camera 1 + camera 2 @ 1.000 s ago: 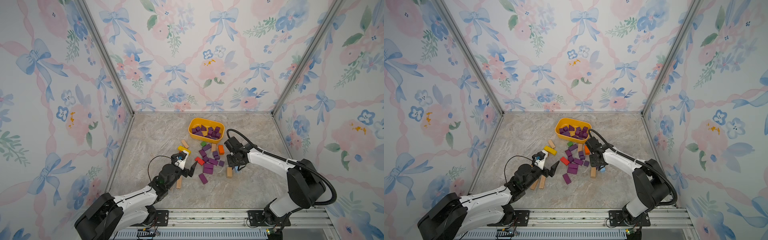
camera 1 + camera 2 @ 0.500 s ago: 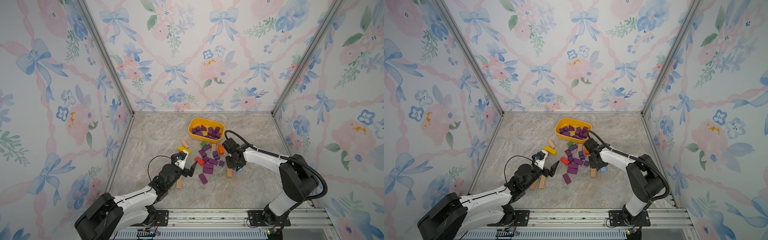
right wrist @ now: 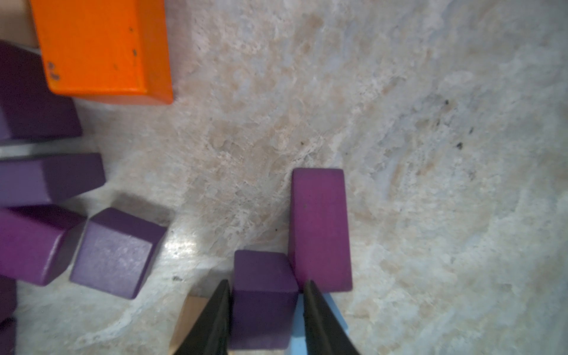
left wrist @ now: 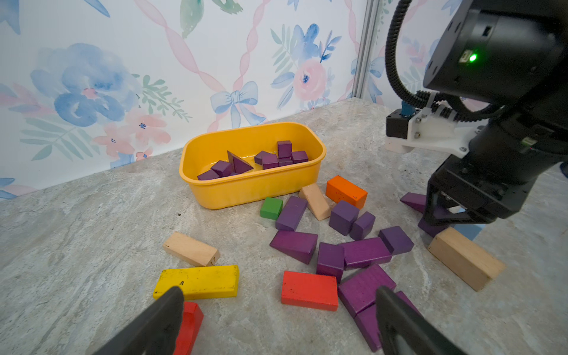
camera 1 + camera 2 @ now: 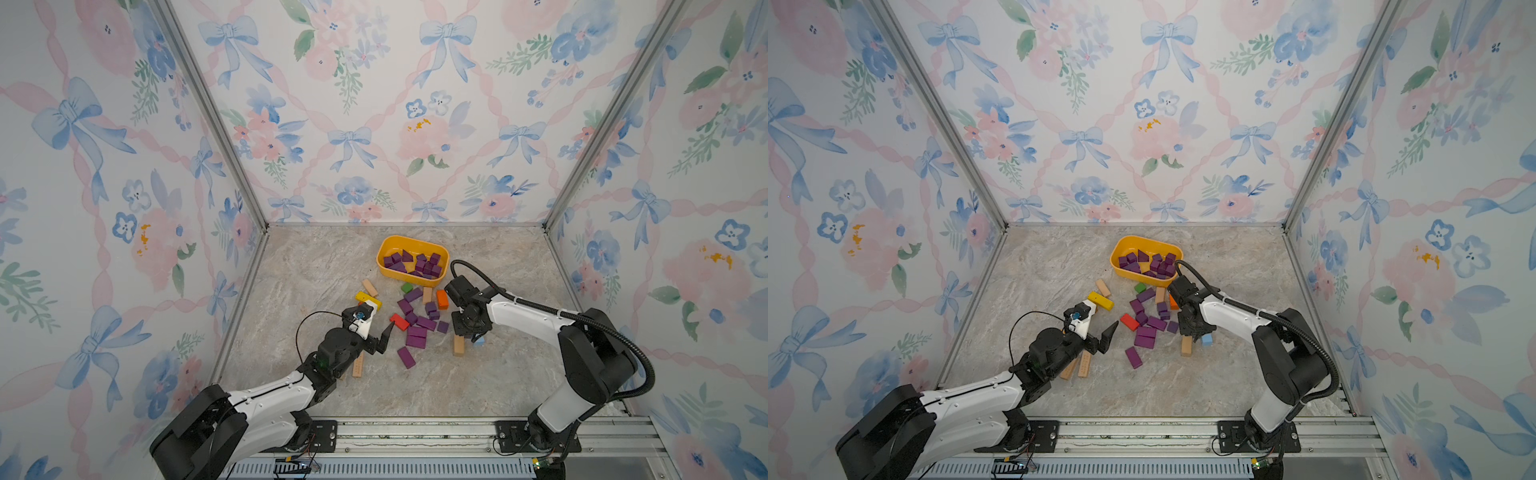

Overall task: Pick purple bricks into the storage bin
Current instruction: Pick up the building block from the center of the board.

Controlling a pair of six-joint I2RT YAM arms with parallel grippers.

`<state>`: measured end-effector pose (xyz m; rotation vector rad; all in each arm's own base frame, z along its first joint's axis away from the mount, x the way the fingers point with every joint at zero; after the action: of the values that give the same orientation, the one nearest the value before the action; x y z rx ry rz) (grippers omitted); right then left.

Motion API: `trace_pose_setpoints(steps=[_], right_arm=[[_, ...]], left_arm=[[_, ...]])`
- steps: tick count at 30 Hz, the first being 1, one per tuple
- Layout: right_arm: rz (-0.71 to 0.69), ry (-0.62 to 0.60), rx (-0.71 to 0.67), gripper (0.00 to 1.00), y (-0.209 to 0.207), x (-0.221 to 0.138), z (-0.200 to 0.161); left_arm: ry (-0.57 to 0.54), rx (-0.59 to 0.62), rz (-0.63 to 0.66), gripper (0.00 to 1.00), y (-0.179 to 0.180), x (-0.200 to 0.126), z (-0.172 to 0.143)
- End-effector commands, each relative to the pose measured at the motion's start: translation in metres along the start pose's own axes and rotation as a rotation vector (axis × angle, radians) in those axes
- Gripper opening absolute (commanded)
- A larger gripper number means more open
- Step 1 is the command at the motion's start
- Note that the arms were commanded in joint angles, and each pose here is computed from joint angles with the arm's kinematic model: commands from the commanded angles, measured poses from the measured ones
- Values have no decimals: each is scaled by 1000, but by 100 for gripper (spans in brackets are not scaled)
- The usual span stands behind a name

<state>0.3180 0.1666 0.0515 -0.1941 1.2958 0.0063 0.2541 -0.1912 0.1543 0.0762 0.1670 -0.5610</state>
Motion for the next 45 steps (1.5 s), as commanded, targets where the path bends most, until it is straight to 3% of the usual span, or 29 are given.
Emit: trace_pose_setpoints(steps=[1,26,30,45], right_arm=[[23,70,11,38,8,19,-7],[37,84,-2,35,14,25,-5],[48,79,4,25,17,25,-4],[107,-108,14,23,28,-30,71]], left_arm=[[3,3,11,98,1,1,-3],[-1,-1,31,98,4,0,-1],[-2,-2,41,98,6,0,-2],[5,-3,59,98,8,0,-4]])
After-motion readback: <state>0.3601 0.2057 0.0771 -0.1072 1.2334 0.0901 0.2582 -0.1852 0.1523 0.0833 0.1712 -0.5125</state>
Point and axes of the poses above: each gripper's point midway between its finger pads, its own x axis out along the fingers, its own y axis along the line the jaws close on, z = x × y, the point moved 2 cm from there along -x, back along the fingers, and after that the axes turned 1 degree about -x, right-handed, at the moved point
